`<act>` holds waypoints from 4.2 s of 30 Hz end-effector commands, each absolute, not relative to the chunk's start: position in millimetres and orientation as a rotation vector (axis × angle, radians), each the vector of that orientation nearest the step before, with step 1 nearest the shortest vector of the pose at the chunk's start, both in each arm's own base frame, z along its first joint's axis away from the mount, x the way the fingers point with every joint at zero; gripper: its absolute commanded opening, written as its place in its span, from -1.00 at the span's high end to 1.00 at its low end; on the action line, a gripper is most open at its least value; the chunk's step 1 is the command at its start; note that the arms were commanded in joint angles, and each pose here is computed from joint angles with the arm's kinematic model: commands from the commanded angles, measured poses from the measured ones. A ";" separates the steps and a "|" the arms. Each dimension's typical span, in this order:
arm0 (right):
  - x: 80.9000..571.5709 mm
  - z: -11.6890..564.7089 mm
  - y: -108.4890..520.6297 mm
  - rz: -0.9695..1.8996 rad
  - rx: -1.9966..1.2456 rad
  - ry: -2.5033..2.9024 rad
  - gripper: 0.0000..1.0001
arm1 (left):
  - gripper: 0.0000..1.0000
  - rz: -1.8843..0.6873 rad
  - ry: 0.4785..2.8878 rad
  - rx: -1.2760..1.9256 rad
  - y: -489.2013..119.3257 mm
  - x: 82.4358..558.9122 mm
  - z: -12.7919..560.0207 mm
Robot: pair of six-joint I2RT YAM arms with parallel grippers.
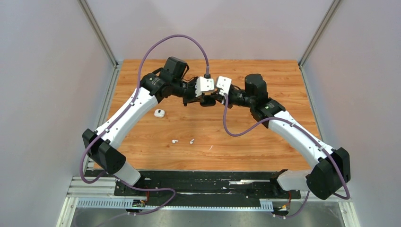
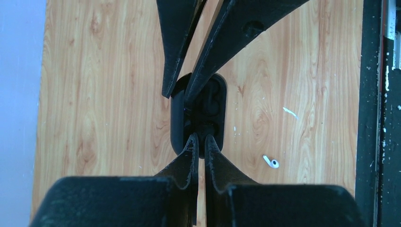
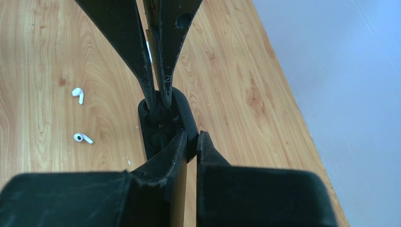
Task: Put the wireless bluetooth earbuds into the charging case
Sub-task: Place the earbud in the charging case, then close the charging case.
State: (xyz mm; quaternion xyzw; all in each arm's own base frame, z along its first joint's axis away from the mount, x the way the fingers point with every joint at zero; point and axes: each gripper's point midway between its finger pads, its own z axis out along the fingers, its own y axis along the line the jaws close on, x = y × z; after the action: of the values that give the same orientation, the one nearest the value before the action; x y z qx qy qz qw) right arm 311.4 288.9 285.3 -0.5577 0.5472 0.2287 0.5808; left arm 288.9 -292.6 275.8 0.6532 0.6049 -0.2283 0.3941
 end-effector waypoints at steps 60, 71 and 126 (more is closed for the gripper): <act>311.5 424.4 302.0 0.636 -0.992 1.045 1.00 | -0.42 -1.128 1.354 1.046 -259.6 285.9 369.8; 316.7 418.5 305.1 0.632 -0.997 1.052 1.00 | 0.13 -1.241 1.352 1.049 -269.9 292.8 371.0; 337.2 410.3 295.7 0.520 -0.999 1.149 0.40 | 1.00 -1.292 1.347 1.058 -272.8 297.2 363.3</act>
State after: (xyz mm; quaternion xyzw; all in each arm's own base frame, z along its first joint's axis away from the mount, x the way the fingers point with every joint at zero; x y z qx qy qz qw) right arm 339.5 304.0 382.6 -0.4554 0.5223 0.2534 0.6749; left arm 302.0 -273.3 349.8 0.4023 0.5792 -0.5404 0.4590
